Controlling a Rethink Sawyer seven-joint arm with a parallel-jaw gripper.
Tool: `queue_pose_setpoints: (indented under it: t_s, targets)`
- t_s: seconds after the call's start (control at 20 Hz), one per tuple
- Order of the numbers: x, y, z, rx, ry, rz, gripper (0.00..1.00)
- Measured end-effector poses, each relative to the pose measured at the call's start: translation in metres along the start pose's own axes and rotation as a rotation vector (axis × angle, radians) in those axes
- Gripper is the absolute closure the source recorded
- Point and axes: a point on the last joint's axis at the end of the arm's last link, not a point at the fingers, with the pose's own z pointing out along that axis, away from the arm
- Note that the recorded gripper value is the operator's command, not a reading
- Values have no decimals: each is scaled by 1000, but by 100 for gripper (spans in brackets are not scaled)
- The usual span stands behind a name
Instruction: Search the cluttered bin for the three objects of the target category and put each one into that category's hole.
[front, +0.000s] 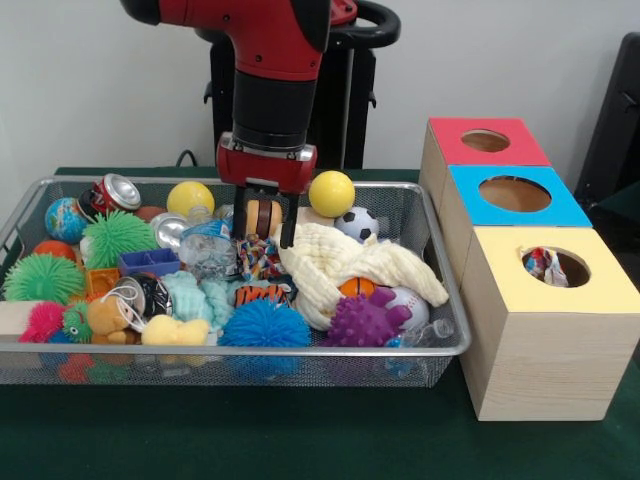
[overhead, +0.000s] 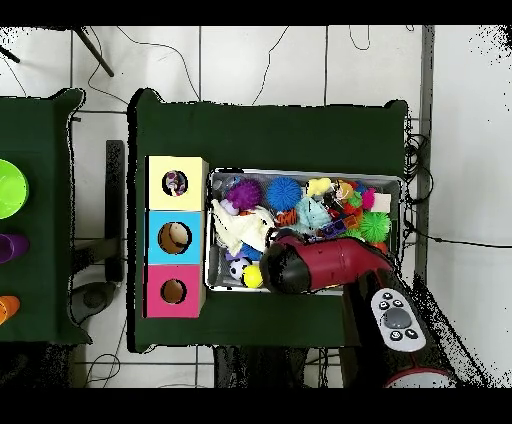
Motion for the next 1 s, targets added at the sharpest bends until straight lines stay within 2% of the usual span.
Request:
queue_pose_setpoints:
  t_s: [0.65,1.0]
  targets:
    - [-4,-14,1,17,-32,7,0]
    - [8,-26,19,14,-83,-3,0]
